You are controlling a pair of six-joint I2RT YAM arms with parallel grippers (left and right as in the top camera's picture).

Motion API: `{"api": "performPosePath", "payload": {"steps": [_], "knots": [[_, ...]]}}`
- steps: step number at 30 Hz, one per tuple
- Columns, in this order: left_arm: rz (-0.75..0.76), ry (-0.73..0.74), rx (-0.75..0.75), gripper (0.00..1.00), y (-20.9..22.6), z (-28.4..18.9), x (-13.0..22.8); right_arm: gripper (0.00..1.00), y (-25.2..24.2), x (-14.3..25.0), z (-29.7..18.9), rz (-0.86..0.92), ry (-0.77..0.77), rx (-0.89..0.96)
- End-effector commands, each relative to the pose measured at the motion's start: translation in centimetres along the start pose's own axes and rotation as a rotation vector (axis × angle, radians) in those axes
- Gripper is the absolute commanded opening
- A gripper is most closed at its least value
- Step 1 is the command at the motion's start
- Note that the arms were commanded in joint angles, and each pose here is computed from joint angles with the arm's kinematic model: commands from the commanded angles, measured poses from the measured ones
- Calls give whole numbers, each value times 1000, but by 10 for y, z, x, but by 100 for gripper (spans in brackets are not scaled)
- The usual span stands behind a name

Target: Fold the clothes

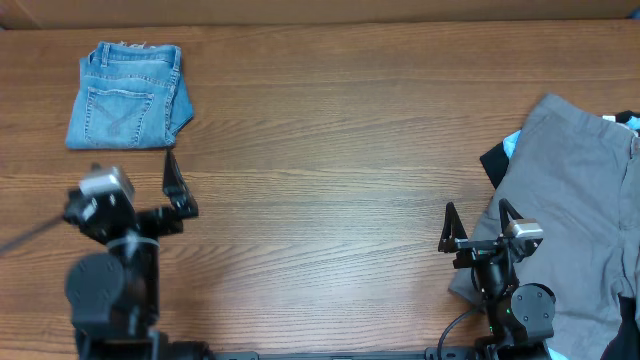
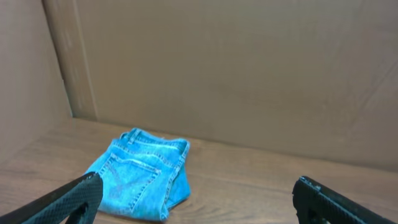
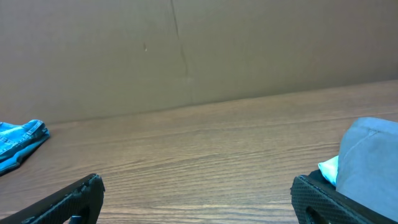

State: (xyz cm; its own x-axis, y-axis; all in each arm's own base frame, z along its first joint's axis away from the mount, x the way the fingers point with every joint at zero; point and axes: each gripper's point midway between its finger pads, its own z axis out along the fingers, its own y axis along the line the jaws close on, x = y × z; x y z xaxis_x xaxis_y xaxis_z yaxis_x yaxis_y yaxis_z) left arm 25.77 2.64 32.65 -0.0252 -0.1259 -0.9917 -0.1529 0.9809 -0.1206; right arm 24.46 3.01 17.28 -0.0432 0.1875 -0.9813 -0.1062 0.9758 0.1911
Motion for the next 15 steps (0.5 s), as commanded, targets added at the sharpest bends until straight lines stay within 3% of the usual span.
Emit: {"api": "performPosePath", "payload": {"steps": [1, 9, 15], "knots": [[8, -49, -25, 100, 11, -11, 26, 100, -1, 2, 0, 5, -1, 1], [-52, -148, -36, 100, 29, -23, 82, 100, -1, 2, 0, 5, -1, 1], [-55, -104, -41, 100, 34, -7, 136, 100, -1, 2, 0, 5, -1, 1]]}}
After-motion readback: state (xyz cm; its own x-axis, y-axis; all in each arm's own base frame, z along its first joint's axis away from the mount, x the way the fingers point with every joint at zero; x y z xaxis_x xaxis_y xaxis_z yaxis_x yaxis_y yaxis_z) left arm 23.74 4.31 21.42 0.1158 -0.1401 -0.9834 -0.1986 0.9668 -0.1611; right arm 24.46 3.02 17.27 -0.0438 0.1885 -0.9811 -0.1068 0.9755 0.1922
